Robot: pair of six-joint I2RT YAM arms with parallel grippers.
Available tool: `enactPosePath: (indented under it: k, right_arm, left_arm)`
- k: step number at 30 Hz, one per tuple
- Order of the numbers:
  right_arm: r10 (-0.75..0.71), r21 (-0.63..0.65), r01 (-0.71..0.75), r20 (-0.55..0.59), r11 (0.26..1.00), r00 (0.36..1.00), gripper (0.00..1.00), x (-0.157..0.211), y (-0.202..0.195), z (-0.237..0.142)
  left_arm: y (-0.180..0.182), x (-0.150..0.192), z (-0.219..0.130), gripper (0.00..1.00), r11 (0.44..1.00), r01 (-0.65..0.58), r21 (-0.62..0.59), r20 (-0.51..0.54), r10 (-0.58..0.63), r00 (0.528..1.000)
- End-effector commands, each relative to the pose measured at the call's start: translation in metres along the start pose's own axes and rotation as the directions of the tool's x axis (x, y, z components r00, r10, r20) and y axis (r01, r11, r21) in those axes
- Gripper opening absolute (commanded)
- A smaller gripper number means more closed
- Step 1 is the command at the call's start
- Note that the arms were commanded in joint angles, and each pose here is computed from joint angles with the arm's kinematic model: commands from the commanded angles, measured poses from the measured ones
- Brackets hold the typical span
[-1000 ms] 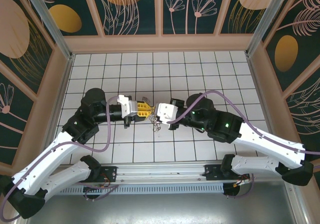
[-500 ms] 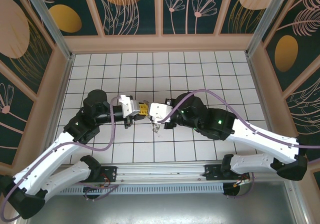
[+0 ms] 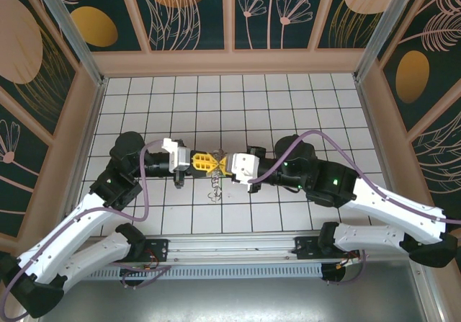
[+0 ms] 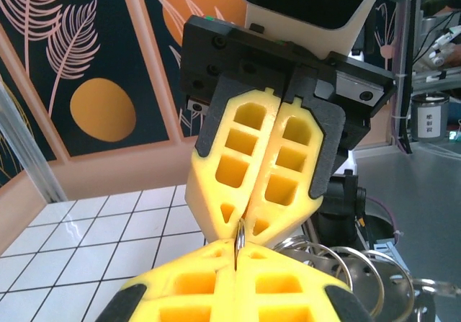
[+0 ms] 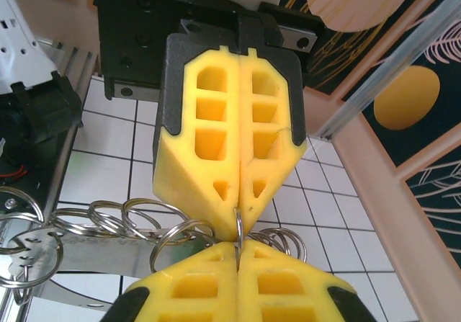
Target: Put the keys on the keyring
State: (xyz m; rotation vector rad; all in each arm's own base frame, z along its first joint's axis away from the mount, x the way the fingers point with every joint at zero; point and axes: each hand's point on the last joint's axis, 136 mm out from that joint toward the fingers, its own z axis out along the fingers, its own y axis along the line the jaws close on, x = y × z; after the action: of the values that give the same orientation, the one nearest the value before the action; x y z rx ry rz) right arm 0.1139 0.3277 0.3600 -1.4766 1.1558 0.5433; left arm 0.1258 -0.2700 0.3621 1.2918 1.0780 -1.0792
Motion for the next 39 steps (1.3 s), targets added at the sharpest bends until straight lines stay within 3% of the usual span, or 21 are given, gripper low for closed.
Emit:
enactPosePath:
  k: [1,4,9,14,21,24,32,39]
  right_arm:
    - [0.007,-0.008,-0.007,0.016,1.0,1.0,0.0,0.002,0.002,0.009]
    - [0.002,0.024,-0.002,-0.001,1.0,1.0,0.0,0.004,-0.004,0.009]
    - [-0.018,0.077,0.025,-0.092,0.997,0.996,0.0,0.015,-0.018,0.016]
    - [-0.044,0.047,0.055,-0.198,0.997,0.979,0.0,0.032,-0.016,0.034]
    - [-0.102,0.026,0.113,-0.257,0.993,0.961,0.0,0.038,-0.015,0.047]
    - [-0.131,0.012,0.141,-0.287,0.99,0.949,0.0,0.042,-0.013,0.053]
    - [-0.092,0.006,0.096,-0.217,0.995,0.972,0.0,0.03,-0.007,0.041]
    - [-0.021,-0.015,0.02,-0.05,1.0,0.999,0.18,0.008,0.002,0.019]
  left_arm:
    - [-0.019,-0.034,-0.005,0.0,0.993,-0.084,0.079,0.118,0.074,0.99]
    - [-0.017,-0.033,-0.005,0.0,0.995,-0.076,0.065,0.112,0.069,0.991]
    - [0.003,-0.011,-0.002,0.0,0.997,-0.067,-0.031,-0.019,0.066,0.998]
    - [0.018,0.003,-0.002,0.05,0.993,-0.059,-0.102,-0.101,0.049,0.994]
    - [0.03,0.027,0.001,0.15,0.989,-0.018,-0.146,-0.171,-0.007,0.985]
    - [0.031,0.031,0.002,0.0,0.989,-0.009,-0.148,-0.177,-0.017,0.984]
    - [0.027,0.026,0.0,0.0,0.988,-0.023,-0.15,-0.127,0.004,0.992]
    - [0.002,-0.003,-0.002,0.0,0.997,-0.063,-0.042,0.015,0.064,0.998]
